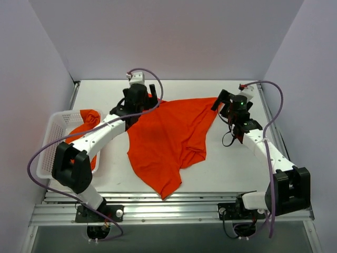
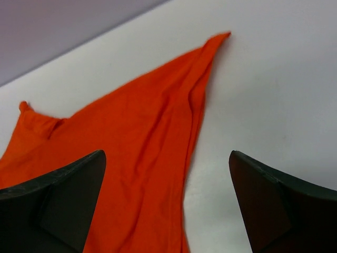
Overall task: Fold and stack the t-shirts
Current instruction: Flatten the tshirt out
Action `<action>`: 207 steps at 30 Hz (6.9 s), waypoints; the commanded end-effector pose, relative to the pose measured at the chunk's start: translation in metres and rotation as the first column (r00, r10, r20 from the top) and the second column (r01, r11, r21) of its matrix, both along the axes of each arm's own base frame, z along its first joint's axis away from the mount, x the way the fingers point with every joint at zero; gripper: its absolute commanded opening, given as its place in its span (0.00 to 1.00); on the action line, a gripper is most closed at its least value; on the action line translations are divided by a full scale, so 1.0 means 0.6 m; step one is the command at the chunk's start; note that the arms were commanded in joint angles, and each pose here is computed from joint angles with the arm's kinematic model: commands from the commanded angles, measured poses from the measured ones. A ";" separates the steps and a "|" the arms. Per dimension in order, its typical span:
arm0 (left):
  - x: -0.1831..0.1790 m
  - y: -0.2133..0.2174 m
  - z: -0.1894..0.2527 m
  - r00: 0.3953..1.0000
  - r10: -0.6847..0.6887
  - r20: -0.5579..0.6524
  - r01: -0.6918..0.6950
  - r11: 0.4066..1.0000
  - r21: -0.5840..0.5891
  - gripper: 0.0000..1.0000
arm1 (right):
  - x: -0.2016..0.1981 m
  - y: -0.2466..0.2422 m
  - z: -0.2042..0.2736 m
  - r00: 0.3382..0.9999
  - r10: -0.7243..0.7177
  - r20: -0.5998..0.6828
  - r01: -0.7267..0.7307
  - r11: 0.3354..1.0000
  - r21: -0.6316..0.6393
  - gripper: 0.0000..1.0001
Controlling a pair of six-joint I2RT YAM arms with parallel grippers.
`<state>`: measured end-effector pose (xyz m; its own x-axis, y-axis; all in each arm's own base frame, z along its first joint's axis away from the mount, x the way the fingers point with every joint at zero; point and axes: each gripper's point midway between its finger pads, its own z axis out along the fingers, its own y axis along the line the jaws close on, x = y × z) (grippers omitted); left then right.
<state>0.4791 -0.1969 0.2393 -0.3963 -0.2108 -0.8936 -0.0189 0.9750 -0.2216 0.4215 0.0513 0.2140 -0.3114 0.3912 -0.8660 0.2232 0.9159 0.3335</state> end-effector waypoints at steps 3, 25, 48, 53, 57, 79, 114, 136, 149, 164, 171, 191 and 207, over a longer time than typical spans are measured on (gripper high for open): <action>-0.113 -0.024 -0.124 0.996 -0.027 -0.084 0.016 0.992 -0.125 0.94 | -0.077 0.034 -0.104 0.993 0.014 -0.120 -0.001 0.995 0.104 0.96; -0.109 -0.066 -0.257 0.976 -0.090 -0.198 0.057 0.984 -0.167 0.96 | -0.139 0.121 -0.294 0.944 0.136 -0.300 -0.091 0.983 0.158 0.68; -0.114 -0.059 -0.293 0.970 -0.079 -0.230 0.047 0.989 -0.144 0.97 | -0.146 0.113 -0.317 0.935 0.100 -0.341 -0.072 0.993 0.094 0.15; -0.116 -0.059 -0.295 0.969 -0.079 -0.232 0.048 0.990 -0.136 0.97 | -0.150 0.100 -0.296 0.939 0.069 -0.336 -0.048 0.996 0.069 0.11; -0.115 -0.059 -0.295 0.969 -0.082 -0.231 0.051 0.989 -0.135 0.97 | -0.153 0.087 -0.274 0.946 0.040 -0.321 -0.028 0.999 0.042 0.09; -0.118 -0.062 -0.321 0.965 -0.087 -0.249 0.054 0.989 -0.136 0.97 | -0.159 0.142 -0.294 0.936 0.112 -0.333 -0.093 0.993 0.073 0.29; -0.118 -0.065 -0.337 0.962 -0.098 -0.255 0.062 0.987 -0.147 0.97 | -0.239 0.139 -0.292 0.933 0.066 -0.354 -0.058 0.998 0.033 0.38; -0.123 -0.056 -0.346 0.960 -0.090 -0.265 0.057 0.990 -0.128 0.97 | -0.236 0.146 -0.323 0.925 0.056 -0.377 -0.063 0.998 -0.005 0.23; -0.125 -0.052 -0.353 0.959 -0.090 -0.269 0.056 0.990 -0.132 0.97 | -0.234 0.132 -0.271 0.940 0.027 -0.339 -0.040 0.999 -0.029 0.00; -0.118 -0.049 -0.334 0.962 -0.117 -0.247 0.076 0.982 -0.171 0.97 | -0.270 -0.007 -0.149 0.932 -0.309 -0.191 0.293 0.950 -0.108 0.00; -0.108 -0.005 -0.317 0.969 -0.108 -0.223 0.055 0.971 -0.232 0.97 | -0.302 -0.045 -0.165 0.862 -0.463 -0.208 0.466 0.884 -0.039 0.00; -0.097 0.064 -0.249 0.980 -0.109 -0.165 0.052 0.946 -0.319 0.95 | -0.386 -0.143 -0.158 0.645 -0.716 -0.267 0.749 0.661 0.039 0.89; -0.095 0.077 -0.062 0.994 -0.077 -0.072 0.054 0.961 -0.269 0.94 | -0.031 0.087 -0.037 0.992 -0.085 -0.093 0.084 0.996 -0.022 0.37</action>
